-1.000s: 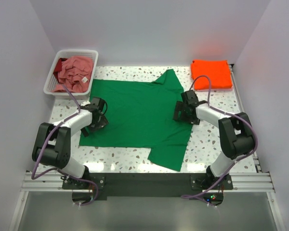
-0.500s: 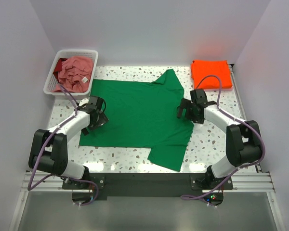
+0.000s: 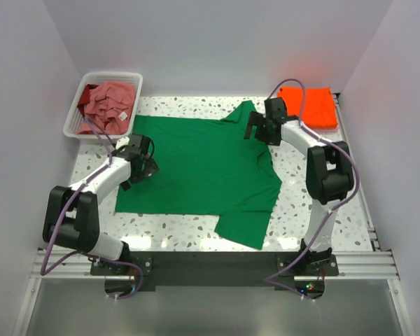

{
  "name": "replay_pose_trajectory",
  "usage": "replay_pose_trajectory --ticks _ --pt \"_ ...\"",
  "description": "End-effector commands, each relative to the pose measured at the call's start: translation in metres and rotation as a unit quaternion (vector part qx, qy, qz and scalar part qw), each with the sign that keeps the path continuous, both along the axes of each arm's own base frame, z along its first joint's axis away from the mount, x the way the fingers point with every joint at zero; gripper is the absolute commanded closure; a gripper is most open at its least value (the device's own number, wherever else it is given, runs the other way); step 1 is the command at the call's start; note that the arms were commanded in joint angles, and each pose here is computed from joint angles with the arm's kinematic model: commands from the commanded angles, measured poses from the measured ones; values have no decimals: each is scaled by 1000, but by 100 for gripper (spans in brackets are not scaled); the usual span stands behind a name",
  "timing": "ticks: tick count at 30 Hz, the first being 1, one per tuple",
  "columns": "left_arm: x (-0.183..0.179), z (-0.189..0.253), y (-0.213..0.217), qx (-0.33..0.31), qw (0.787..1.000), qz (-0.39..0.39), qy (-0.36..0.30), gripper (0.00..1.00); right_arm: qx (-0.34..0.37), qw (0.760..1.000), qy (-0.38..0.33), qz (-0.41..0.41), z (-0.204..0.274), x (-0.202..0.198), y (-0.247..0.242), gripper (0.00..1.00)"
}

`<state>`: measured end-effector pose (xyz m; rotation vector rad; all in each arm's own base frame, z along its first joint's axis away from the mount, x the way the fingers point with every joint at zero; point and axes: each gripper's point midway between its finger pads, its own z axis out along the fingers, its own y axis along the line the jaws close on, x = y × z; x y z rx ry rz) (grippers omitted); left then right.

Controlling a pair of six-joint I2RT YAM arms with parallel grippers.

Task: Fold and stack the t-shirts
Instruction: Flatten the tshirt out

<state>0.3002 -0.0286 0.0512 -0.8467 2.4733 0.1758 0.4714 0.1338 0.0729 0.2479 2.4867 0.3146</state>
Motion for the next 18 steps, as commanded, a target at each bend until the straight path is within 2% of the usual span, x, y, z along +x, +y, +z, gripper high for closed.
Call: replay_pose_trajectory --ticks 1,2,7,13,16,18 --pt "18 10 1 7 1000 -2 -20 0 -18 1000 -9 9 5 23 2 2" --pt "18 8 2 9 1000 -1 -16 0 -24 1000 4 13 -10 26 2 2" --pt "18 6 4 16 1000 2 -10 0 -26 999 16 25 -25 40 8 2" --pt "18 3 12 40 999 11 3 0 -41 998 47 25 -55 37 5 2" --pt "19 2 15 49 999 15 5 0 -84 993 80 3 -71 32 -13 1" --pt "19 -3 17 54 998 18 13 0 -138 983 113 -34 -73 21 -36 1"
